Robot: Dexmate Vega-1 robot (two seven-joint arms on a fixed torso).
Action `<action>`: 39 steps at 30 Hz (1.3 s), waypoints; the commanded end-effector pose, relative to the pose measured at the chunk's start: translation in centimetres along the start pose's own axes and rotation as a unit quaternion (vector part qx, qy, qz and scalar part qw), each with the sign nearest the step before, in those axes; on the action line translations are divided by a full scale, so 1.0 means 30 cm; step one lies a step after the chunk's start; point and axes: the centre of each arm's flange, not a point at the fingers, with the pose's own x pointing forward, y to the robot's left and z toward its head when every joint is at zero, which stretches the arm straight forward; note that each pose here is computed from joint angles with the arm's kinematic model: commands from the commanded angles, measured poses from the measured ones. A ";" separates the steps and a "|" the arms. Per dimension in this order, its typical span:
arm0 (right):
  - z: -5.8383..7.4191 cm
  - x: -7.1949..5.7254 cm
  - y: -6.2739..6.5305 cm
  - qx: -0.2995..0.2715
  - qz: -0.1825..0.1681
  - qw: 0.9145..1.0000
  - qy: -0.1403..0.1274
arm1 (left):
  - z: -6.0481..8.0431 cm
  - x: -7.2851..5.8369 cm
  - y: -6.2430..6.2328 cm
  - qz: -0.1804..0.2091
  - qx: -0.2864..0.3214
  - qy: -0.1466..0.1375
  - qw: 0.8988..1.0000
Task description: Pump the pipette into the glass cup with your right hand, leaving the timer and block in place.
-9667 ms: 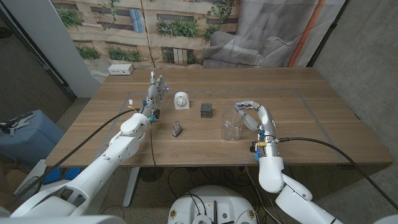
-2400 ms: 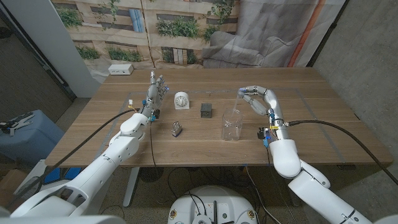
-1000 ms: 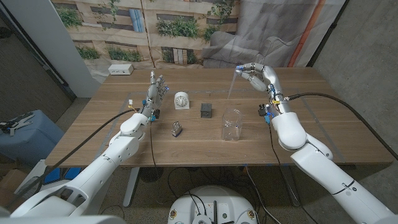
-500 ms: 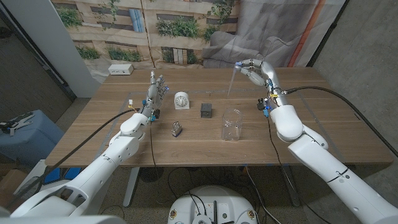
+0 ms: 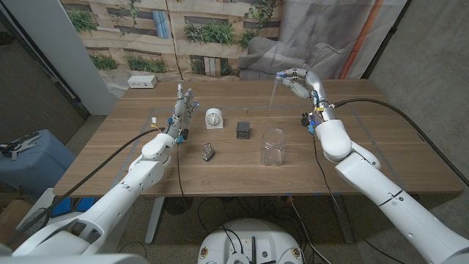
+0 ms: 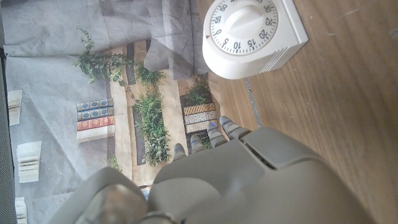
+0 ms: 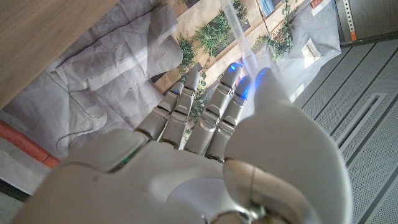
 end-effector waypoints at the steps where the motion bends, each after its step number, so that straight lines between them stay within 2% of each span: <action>1: -0.049 0.063 0.034 -0.006 0.002 1.000 0.009 | -0.001 0.000 0.000 0.000 0.000 0.000 1.000; 8: -0.083 0.083 0.047 0.000 -0.003 1.000 0.022 | -0.001 0.000 0.000 0.000 0.000 0.000 1.000; 19: -0.130 0.109 0.066 0.003 -0.014 1.000 0.025 | -0.001 0.000 0.000 0.000 0.000 0.000 1.000; 39: -0.256 0.098 0.088 0.005 -0.037 0.997 0.062 | 0.000 0.000 0.001 0.000 0.000 0.000 1.000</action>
